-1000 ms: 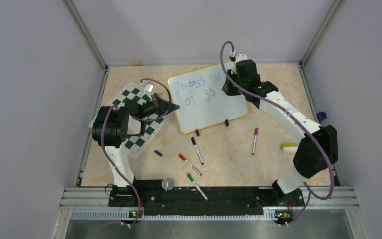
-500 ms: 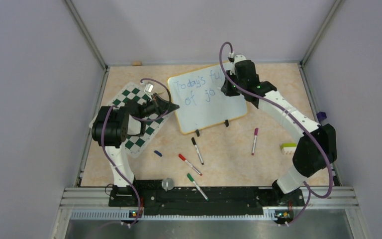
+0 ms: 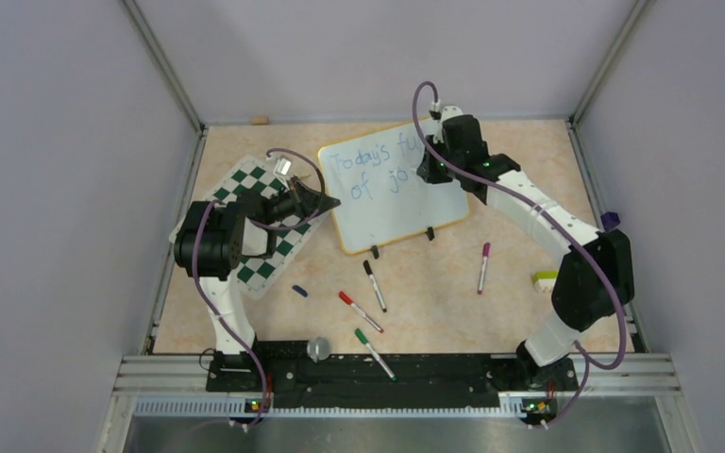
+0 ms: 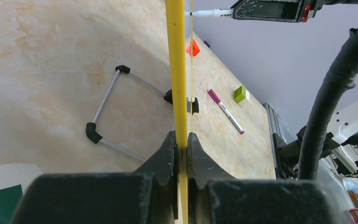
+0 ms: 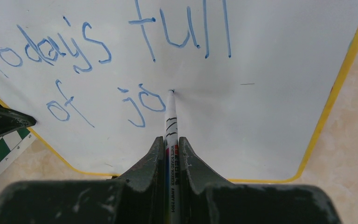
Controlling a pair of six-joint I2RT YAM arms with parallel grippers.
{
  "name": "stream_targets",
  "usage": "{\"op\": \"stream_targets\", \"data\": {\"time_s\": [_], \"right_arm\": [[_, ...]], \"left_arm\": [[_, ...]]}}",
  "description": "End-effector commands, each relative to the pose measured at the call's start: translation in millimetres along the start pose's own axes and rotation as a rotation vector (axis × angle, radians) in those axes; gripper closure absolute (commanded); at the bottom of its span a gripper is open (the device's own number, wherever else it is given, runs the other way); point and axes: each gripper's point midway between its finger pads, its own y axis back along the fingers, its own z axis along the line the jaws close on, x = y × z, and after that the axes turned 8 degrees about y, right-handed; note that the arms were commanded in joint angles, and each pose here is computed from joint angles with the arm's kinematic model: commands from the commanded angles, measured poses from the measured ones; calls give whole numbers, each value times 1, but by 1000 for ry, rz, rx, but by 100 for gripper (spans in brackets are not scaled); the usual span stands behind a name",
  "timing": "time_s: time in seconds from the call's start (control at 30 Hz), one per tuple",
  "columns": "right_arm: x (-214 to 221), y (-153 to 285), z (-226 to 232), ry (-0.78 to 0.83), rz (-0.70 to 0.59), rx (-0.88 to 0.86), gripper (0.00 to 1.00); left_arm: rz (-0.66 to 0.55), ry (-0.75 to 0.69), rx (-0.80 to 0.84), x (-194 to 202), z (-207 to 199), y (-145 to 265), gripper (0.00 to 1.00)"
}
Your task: Write a sentence on the whiteboard
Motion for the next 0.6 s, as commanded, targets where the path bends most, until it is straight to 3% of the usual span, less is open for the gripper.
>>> {"op": "stream_targets", "data": {"time_s": [0.0,0.57], "right_arm": [[-20,-2,7,-3,-60,-36,100],[-6,-8,-6,-8,-24,33,100]], "left_arm": [[-28,-215,55,-15,-17,1,100],[-27,-212,56,-16,-15,0,100]]}}
